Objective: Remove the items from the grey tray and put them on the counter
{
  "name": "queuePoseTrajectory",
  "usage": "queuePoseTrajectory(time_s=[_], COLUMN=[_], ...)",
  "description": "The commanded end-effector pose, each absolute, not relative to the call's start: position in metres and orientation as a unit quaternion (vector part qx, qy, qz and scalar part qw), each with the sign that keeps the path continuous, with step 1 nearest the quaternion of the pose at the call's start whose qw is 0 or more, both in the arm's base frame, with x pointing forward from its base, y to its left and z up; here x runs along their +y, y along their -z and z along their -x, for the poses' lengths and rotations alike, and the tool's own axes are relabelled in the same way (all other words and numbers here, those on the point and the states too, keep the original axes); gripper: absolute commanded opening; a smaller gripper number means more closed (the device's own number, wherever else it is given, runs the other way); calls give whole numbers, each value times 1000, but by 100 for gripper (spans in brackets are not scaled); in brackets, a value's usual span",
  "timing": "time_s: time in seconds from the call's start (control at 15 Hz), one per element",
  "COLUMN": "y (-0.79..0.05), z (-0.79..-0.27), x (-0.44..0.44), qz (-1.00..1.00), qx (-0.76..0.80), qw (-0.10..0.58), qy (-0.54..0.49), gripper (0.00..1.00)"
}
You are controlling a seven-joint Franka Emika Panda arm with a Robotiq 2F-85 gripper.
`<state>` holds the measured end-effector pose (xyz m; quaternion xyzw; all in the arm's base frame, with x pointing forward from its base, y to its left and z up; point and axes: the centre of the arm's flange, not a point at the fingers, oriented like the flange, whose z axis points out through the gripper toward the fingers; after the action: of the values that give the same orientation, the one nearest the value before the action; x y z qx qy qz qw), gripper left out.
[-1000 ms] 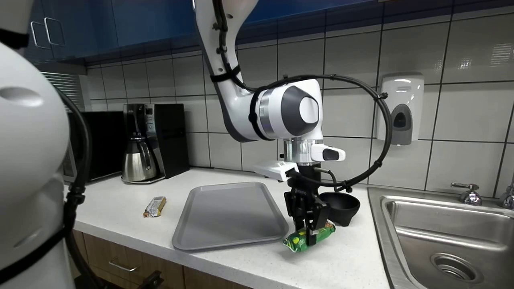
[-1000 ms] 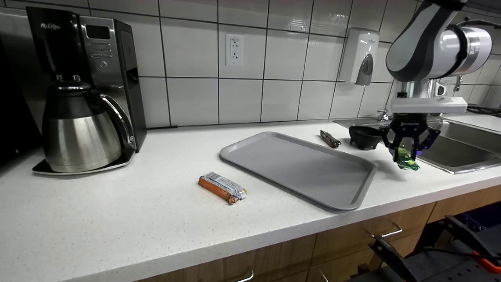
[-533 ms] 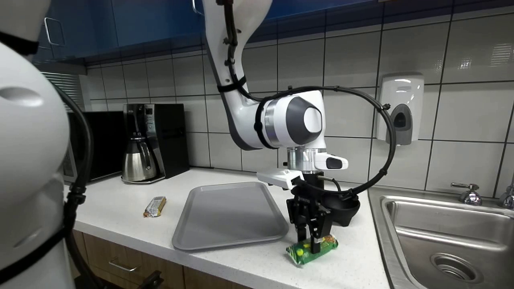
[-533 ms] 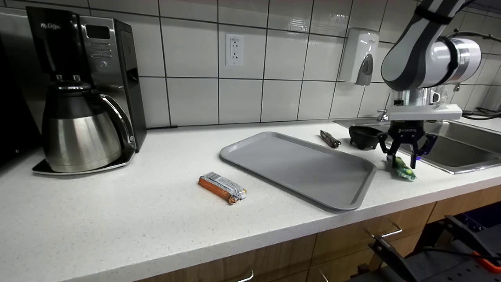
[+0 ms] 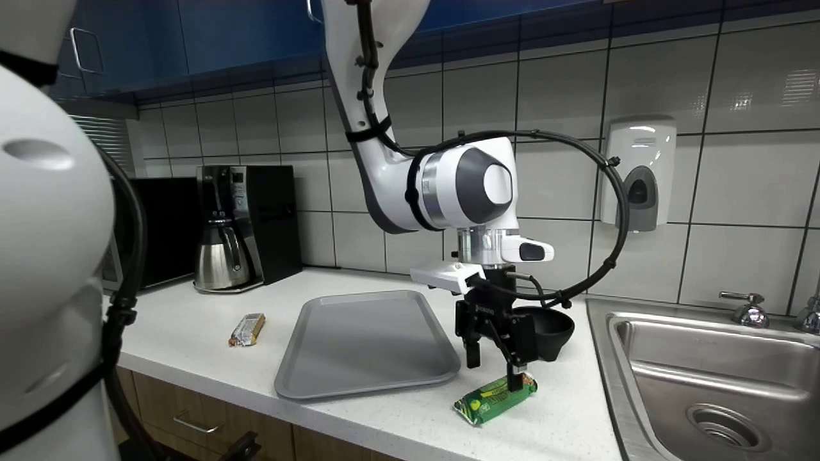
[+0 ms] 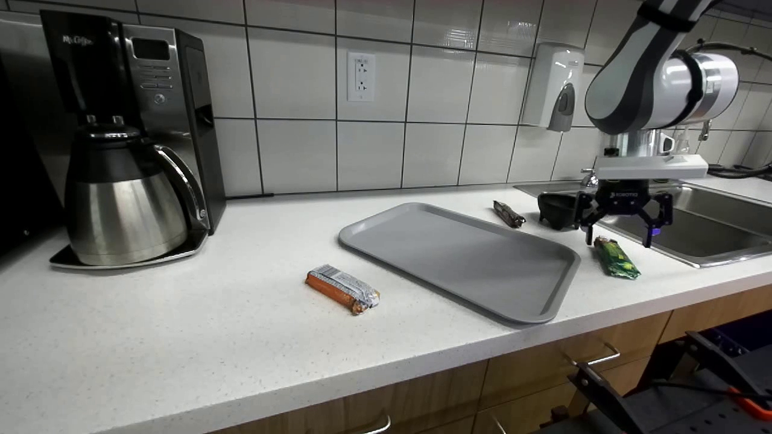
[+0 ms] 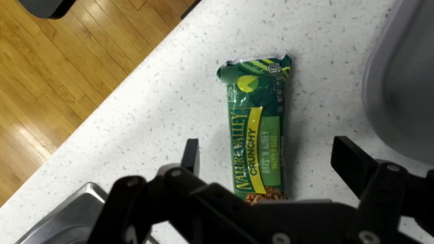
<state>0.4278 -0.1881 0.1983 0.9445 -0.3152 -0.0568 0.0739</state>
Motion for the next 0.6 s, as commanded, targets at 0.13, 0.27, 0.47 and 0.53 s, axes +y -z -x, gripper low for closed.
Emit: queuePoseTrajectory(time_s=[0.13,0.27,0.47,0.53], y=[-240,-250,-266,-273], z=[-418,-415,-409,-408], x=[-160,-147,-126,-118], qz=[-950,-952,-955,-956], qx=[-301,-295,-286,-284], qw=[71,71,72,72], qy=[42,36,28,25], gripper=[100,100,100,100])
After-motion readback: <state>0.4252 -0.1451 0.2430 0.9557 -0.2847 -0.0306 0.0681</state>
